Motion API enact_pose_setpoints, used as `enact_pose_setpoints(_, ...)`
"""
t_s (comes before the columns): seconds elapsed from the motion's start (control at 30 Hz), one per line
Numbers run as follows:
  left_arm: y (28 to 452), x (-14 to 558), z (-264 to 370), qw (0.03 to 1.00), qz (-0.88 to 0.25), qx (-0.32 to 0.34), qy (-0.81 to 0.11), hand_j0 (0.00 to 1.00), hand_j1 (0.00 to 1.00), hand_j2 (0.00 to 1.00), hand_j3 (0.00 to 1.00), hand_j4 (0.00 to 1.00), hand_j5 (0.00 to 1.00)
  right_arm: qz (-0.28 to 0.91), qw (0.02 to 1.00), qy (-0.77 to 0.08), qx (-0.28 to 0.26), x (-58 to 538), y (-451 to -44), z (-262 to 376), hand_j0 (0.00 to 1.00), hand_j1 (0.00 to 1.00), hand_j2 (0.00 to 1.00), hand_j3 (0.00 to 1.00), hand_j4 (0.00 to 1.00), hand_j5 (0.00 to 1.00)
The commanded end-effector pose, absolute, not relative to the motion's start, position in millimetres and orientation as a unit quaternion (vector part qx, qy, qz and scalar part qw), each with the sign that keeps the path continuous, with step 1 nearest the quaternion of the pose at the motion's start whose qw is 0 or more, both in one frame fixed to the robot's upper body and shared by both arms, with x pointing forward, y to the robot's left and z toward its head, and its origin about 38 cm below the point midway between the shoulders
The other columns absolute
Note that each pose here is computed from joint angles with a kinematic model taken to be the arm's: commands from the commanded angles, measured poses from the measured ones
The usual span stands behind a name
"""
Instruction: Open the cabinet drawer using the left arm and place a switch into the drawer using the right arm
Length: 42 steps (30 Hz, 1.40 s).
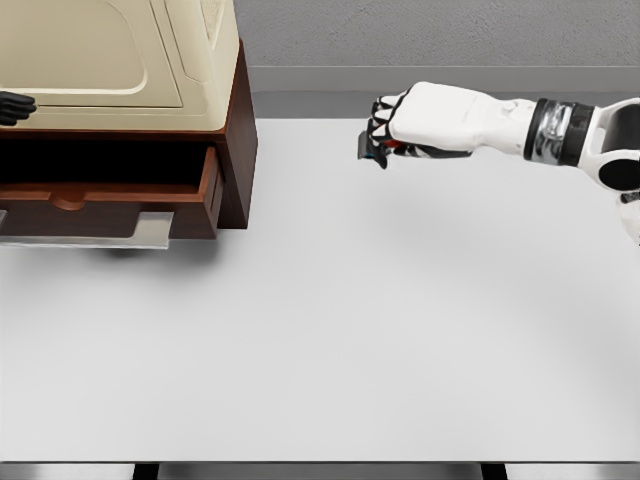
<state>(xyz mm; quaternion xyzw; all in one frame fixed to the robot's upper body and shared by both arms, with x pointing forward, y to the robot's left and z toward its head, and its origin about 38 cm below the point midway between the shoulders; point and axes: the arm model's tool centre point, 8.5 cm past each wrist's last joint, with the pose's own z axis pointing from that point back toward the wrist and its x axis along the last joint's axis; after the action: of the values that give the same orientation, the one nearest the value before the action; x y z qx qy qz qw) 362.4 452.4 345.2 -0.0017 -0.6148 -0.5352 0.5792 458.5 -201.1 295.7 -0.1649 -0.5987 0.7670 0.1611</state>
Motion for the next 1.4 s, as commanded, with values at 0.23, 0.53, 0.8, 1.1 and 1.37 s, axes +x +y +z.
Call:
enact_pose_setpoints(0.23,452.7,362.2,346.2,0.580,-0.533,-0.002,-0.616,1.00,1.00,1.00,1.00,1.00,1.00,0.773,0.094,-0.617,-0.117,450.7,-122.1,301.7,0.32,0.32,0.32,0.32,0.32,0.32)
enact_pose_setpoints(0.53,452.7,362.2,346.2,0.580,-0.533,-0.002,-0.616,1.00,1.00,1.00,1.00,1.00,1.00,0.766,0.049,-0.631,-0.113,445.4,-85.3,326.3,0.33,0.33,0.33,0.33,0.33,0.33)
enact_pose_setpoints(0.8,452.7,362.3,346.7,0.579,-0.533,-0.002,-0.617,1.00,1.00,1.00,1.00,1.00,1.00,0.779,-0.003,-0.621,-0.087,428.2,-40.1,327.7,0.33,0.33,0.33,0.33,0.33,0.33)
enact_pose_setpoints(1.1,452.5,361.9,347.2,0.578,-0.534,-0.002,-0.617,1.00,1.00,1.00,1.00,1.00,1.00,0.773,-0.036,-0.626,-0.101,419.9,-33.4,352.4,0.34,0.34,0.34,0.34,0.34,0.34)
enact_pose_setpoints(1.37,452.0,361.8,347.0,0.578,-0.535,-0.002,-0.616,1.00,1.00,1.00,1.00,1.00,1.00,0.782,-0.032,-0.618,-0.066,427.3,12.6,341.4,0.33,0.33,0.33,0.33,0.33,0.33)
